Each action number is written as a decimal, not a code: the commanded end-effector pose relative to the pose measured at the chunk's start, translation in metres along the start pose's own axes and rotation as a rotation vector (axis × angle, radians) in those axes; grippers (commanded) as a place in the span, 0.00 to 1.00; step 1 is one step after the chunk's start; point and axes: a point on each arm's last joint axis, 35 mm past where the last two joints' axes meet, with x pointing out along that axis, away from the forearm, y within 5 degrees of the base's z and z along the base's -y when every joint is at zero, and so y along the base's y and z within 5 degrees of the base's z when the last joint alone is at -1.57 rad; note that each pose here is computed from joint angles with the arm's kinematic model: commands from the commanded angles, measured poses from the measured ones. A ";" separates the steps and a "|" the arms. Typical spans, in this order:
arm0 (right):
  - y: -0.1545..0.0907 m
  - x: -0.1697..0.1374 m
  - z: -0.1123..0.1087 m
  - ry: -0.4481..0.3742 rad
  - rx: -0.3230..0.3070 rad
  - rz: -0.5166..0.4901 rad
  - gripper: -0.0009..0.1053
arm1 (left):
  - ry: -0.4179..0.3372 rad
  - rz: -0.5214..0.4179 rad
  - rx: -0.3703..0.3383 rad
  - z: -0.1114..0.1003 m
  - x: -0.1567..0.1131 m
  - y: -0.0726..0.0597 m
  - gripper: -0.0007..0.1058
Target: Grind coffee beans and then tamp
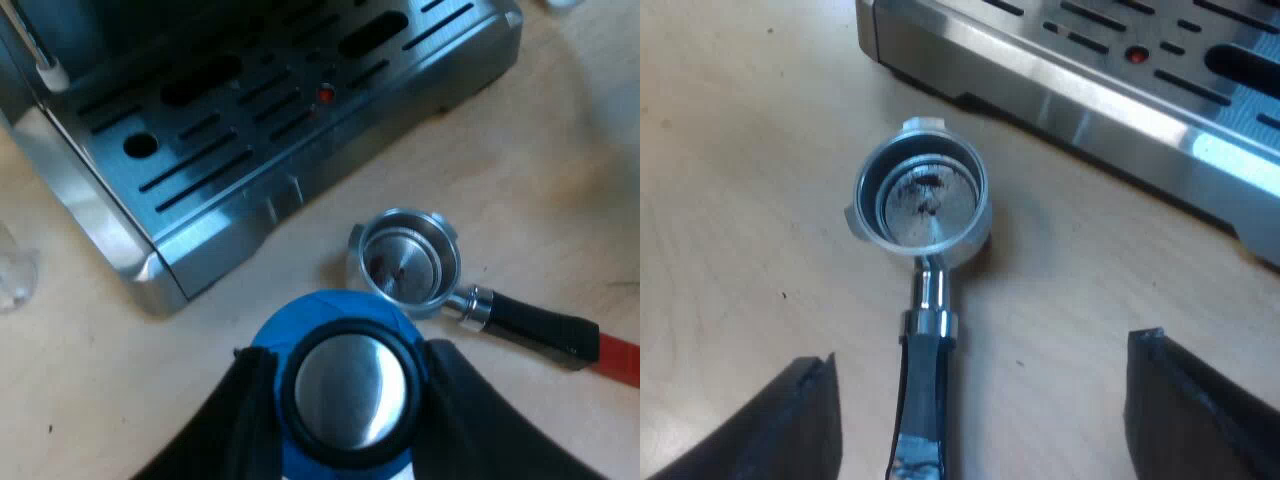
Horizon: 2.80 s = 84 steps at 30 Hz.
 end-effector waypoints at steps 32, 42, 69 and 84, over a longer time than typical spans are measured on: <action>0.003 0.026 -0.035 -0.186 -0.017 -0.057 0.59 | 0.133 -0.071 0.164 0.035 0.081 -0.040 0.01; 0.004 0.029 -0.044 -0.186 -0.017 -0.057 0.59 | 0.139 -0.074 0.163 0.038 0.099 -0.039 0.01; 0.005 0.029 -0.044 -0.186 -0.035 -0.054 0.59 | 0.226 -0.055 0.267 0.029 0.150 -0.050 0.01; 0.005 0.031 -0.050 -0.169 -0.038 -0.053 0.59 | 0.296 -0.049 0.313 0.010 0.166 -0.043 0.01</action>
